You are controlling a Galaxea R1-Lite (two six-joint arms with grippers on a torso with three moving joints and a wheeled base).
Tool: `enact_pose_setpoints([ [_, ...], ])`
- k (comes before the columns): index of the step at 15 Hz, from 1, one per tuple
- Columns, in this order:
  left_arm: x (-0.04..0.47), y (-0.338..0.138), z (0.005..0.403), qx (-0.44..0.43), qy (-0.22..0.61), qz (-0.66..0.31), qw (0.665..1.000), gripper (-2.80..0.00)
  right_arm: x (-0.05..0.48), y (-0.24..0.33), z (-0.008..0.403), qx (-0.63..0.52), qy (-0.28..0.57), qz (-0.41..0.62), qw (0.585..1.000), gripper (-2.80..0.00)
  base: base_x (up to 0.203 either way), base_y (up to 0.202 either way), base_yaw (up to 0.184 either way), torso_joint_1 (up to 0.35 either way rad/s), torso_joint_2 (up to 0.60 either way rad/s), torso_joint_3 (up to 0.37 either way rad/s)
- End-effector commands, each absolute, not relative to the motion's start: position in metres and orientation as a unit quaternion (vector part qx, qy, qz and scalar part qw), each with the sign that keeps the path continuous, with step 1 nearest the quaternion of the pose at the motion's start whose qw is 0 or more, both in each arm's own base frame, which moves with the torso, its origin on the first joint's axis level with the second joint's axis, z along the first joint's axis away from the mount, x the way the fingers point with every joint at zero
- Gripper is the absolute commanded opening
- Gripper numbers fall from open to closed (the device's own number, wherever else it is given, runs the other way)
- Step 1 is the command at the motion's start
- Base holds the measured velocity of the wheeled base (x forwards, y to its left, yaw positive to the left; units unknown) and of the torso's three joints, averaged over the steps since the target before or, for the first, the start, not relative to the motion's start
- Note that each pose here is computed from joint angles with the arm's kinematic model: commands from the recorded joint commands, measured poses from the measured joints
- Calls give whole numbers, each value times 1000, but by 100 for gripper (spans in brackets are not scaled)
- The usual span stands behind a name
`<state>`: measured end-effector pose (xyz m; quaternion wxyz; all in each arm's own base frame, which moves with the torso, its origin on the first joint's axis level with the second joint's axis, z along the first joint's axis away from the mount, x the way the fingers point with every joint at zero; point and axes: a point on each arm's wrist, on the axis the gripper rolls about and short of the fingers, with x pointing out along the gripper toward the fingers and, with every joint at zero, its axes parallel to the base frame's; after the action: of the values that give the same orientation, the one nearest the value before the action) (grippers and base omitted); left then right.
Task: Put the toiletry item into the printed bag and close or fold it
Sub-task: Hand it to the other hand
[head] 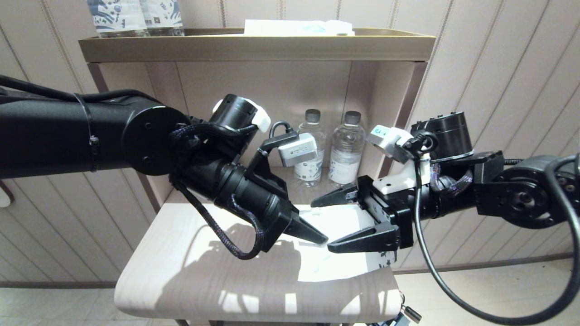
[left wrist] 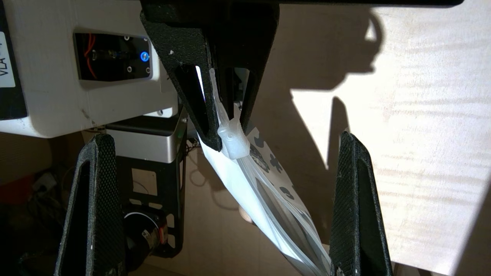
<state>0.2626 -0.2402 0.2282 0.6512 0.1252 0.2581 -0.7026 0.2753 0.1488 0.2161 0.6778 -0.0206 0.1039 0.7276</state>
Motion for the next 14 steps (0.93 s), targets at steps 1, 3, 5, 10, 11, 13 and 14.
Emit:
enact_pose_setpoints([
  [1, 264, -241, 227, 124, 259, -704, 650, -280, 278, 150, 215, -19, 103, 731, 674, 0, 0, 0, 0, 0, 0, 0],
  [3, 264, -241, 226, 123, 261, -703, 650, -280, 280, 151, 213, -18, 106, 732, 673, 0, 0, 0, 0, 0, 0, 0],
  [5, 265, -241, 226, 123, 261, -703, 650, -280, 280, 153, 213, -18, 106, 732, 672, 0, 0, 0, 0, 0, 0, 0],
  [10, 268, -245, 223, 126, 239, -700, 661, -280, 279, 156, 214, -16, 109, 734, 670, 0, 0, 0, 0, 0, 0, 0],
  [11, 269, -246, 221, 129, 228, -699, 665, -280, 280, 156, 214, -15, 110, 734, 670, 0, 0, 0, 0, 0, 0, 0],
  [13, 269, -247, 221, 130, 226, -698, 667, -280, 280, 157, 214, -15, 110, 734, 670, 0, 0, 0, 0, 0, 0, 0],
  [14, 269, -247, 221, 130, 228, -697, 668, -280, 280, 157, 214, -15, 110, 734, 670, 0, 0, 0, 0, 0, 0, 0],
])
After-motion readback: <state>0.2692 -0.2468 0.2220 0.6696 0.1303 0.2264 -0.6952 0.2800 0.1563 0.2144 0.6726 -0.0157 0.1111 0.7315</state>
